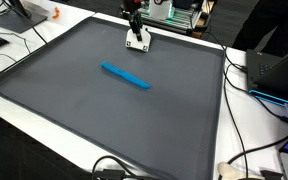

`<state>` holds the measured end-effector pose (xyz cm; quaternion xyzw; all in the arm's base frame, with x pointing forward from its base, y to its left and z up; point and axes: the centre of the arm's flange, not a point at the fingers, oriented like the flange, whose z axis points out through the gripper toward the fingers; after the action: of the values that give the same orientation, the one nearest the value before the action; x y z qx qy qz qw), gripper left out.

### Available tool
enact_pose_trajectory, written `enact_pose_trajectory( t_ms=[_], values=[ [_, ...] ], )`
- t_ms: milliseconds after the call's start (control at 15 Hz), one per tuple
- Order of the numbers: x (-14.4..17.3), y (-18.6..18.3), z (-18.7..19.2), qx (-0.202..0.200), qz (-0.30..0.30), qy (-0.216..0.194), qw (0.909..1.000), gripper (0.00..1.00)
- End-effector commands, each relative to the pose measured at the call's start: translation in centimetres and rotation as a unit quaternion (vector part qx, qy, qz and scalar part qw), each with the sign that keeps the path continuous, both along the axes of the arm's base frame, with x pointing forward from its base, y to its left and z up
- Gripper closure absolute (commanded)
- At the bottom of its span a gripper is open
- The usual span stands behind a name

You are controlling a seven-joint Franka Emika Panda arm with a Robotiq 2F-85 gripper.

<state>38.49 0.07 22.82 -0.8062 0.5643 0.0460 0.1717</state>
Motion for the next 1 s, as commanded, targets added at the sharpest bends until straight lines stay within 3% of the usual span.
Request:
enact_pose_trajectory(
  t_ms=[0,133,933],
  values=[
    [-3.8,0.0,-0.2,-0.010,-0.009,-0.004,0.9999,0.89],
    [-3.8,0.0,-0.2,-0.014,-0.011,-0.004,0.9998,1.00],
    [-3.0,0.5,4.3,-0.005,-0.028,-0.024,0.9993,0.99]
  ],
)
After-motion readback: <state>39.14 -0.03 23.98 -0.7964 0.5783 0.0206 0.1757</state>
